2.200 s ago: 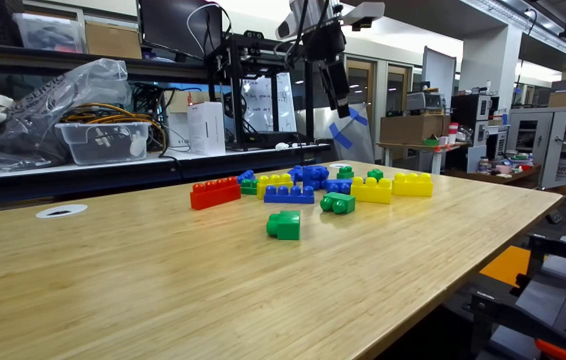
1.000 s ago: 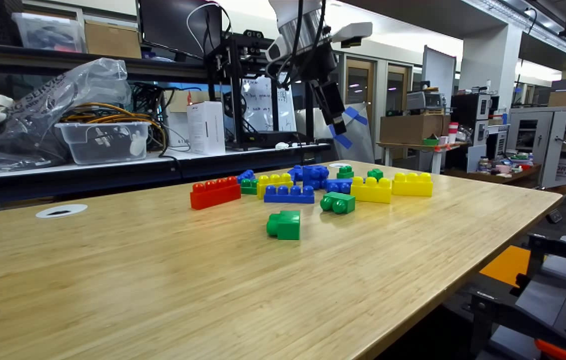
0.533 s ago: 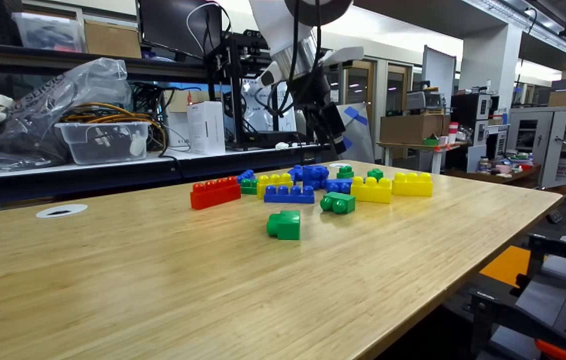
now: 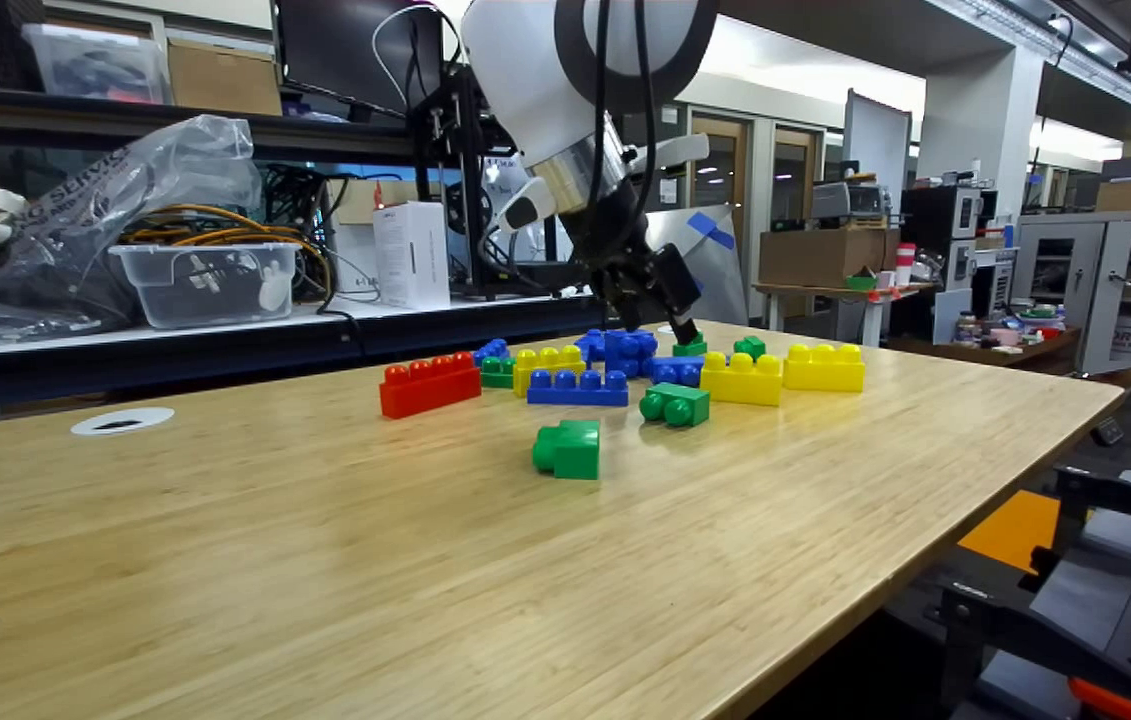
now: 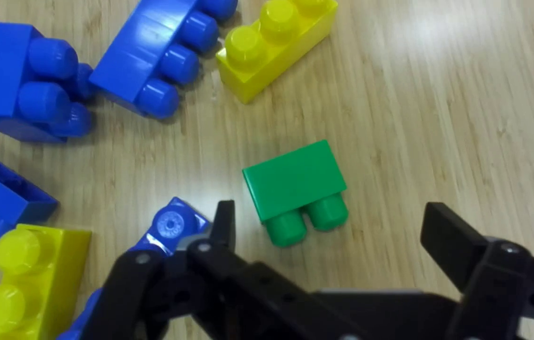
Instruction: Set one green block upright on the table
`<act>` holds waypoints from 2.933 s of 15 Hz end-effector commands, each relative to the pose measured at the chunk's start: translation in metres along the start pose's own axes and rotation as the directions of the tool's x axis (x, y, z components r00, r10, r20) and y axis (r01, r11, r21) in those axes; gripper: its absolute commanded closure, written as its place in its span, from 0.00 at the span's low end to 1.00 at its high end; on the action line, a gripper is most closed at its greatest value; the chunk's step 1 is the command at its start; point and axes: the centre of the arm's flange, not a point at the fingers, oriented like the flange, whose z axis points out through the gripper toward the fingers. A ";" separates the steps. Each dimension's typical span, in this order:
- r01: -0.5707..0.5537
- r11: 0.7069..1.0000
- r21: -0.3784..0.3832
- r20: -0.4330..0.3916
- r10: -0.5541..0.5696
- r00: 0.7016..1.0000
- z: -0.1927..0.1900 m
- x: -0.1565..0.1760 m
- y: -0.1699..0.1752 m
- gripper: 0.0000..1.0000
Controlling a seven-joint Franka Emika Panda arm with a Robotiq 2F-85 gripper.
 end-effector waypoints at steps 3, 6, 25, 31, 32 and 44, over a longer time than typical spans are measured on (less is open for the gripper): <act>0.172 0.985 -0.032 0.043 -0.171 0.984 0.019 0.010 -0.002 0.00; 0.224 0.974 -0.033 0.054 -0.222 0.973 0.026 0.012 -0.005 0.00; 0.407 0.899 -0.160 0.154 -0.385 0.910 0.058 0.020 -0.040 0.00; 0.383 0.905 -0.186 0.151 -0.359 0.921 0.064 0.022 -0.042 0.00; 0.379 0.906 -0.191 0.149 -0.354 0.923 0.064 0.022 -0.042 0.00; 0.317 0.927 -0.203 0.147 -0.291 0.945 0.071 0.016 -0.037 0.00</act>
